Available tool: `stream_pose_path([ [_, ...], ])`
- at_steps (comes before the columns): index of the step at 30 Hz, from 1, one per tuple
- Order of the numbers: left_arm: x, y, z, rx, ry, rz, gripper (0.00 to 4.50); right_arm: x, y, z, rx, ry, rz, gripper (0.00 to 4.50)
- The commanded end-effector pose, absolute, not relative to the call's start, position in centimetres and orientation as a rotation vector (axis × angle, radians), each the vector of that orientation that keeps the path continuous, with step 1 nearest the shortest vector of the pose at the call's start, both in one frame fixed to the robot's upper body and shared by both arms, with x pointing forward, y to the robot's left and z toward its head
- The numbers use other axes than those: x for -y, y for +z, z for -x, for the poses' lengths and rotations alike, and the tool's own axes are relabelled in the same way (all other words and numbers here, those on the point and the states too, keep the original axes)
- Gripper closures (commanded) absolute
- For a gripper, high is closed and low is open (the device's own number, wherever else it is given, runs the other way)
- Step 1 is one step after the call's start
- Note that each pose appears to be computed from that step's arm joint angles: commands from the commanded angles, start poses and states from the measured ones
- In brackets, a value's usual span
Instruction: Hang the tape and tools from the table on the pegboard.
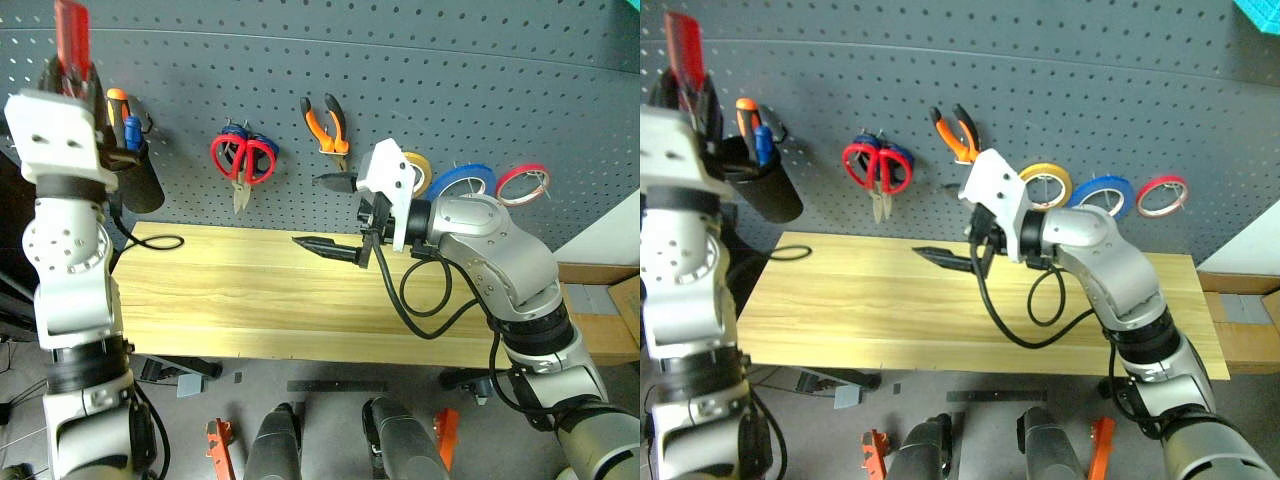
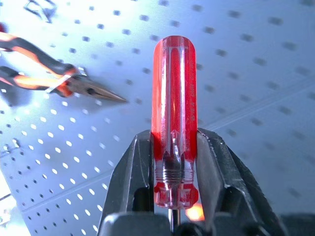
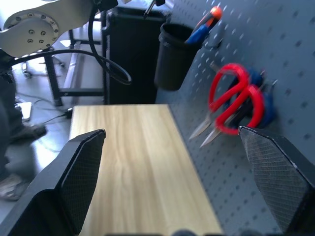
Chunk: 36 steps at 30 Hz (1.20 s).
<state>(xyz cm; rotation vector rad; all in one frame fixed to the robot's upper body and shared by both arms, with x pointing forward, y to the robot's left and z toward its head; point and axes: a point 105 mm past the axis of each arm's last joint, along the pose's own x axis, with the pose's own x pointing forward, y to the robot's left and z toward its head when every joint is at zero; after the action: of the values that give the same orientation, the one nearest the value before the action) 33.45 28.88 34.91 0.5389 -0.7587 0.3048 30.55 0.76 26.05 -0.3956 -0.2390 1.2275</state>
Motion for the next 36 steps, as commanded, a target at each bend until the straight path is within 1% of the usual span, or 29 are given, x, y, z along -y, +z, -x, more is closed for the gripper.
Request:
stream_pose_path([
  [1,-29.8,37.2,-33.2,0.849,0.338,-0.524,3.67,-1.2,28.1,-30.6,0.327,1.193,0.399,0.00],
  [4,-30.2,37.7,-34.2,0.865,0.347,-0.511,3.67,-1.6,29.3,-31.3,0.338,1.148,0.341,0.00],
  [7,-30.6,37.7,-35.4,0.871,0.364,-0.488,3.67,-2.1,30.2,-31.3,0.351,1.142,0.299,0.00],
  [14,-30.3,36.5,-37.2,0.869,0.366,-0.454,3.67,-2.4,30.5,-31.2,0.352,1.137,0.293,0.00],
  [22,-30.7,33.8,-38.6,0.814,0.399,-0.416,3.67,-2.3,30.4,-31.2,0.347,1.139,0.296,0.00],
  [27,-31.1,33.3,-38.6,0.812,0.436,-0.392,3.67,-2.5,30.5,-31.0,0.350,1.150,0.296,0.00],
  [29,-31.2,33.3,-38.4,0.826,0.440,-0.384,2.95,-2.5,30.6,-31.0,0.349,1.150,0.296,0.00],
  [30,-31.2,33.3,-38.3,0.831,0.441,-0.380,2.69,-2.4,30.5,-31.0,0.349,1.151,0.296,0.00],
  [31,-31.2,33.3,-38.2,0.834,0.441,-0.378,2.31,-2.4,30.5,-31.0,0.349,1.151,0.296,0.00],
  [32,-31.2,33.3,-38.2,0.836,0.440,-0.377,2.03,-2.4,30.5,-31.0,0.348,1.151,0.296,0.00],
  [36,-31.3,33.7,-37.8,0.854,0.456,-0.367,0.59,-2.5,30.6,-31.0,0.351,1.154,0.293,0.00],
])
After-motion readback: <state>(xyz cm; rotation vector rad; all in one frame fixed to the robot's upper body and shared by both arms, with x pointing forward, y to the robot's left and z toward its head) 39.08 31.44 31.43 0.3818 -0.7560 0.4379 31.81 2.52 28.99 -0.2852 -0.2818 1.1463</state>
